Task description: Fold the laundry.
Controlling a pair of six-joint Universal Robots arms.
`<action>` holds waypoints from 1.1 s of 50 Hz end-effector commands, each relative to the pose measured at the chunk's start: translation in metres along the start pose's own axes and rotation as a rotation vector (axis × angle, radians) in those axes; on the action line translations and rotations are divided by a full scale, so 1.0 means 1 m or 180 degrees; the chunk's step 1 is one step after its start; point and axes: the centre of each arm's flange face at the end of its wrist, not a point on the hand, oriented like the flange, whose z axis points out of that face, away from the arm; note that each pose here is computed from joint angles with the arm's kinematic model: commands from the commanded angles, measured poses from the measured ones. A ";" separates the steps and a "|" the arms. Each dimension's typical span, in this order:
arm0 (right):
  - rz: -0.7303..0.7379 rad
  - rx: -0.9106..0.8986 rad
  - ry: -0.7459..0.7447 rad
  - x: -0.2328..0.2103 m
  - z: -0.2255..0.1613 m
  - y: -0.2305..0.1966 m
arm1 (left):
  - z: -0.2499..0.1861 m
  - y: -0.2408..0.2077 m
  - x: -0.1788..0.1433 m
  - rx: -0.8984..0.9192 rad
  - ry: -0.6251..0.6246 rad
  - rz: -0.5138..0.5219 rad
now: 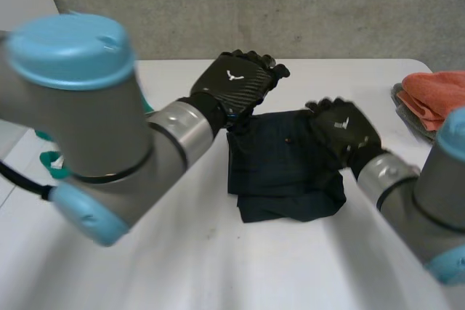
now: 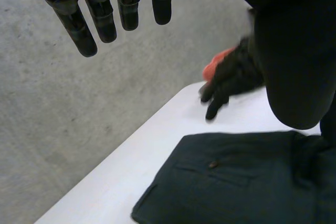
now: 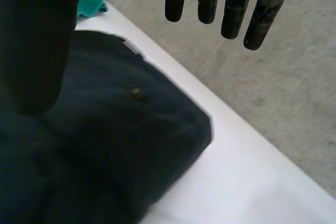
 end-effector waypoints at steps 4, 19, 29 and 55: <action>0.0023 -0.0074 -0.0157 -0.031 -0.013 0.037 | -0.025 -0.001 -0.012 -0.0046 0.0182 -0.0224; -0.0078 -0.0032 -0.0033 -0.053 0.017 0.070 | -0.024 0.003 -0.014 -0.0084 0.0165 -0.0259; -0.0292 0.0207 0.0365 -0.042 0.049 0.069 | -0.025 0.003 -0.009 -0.0087 0.0221 -0.0254; -0.0261 0.0348 -0.0049 -0.042 0.099 0.056 | -0.027 0.001 -0.008 -0.0080 0.0222 -0.0344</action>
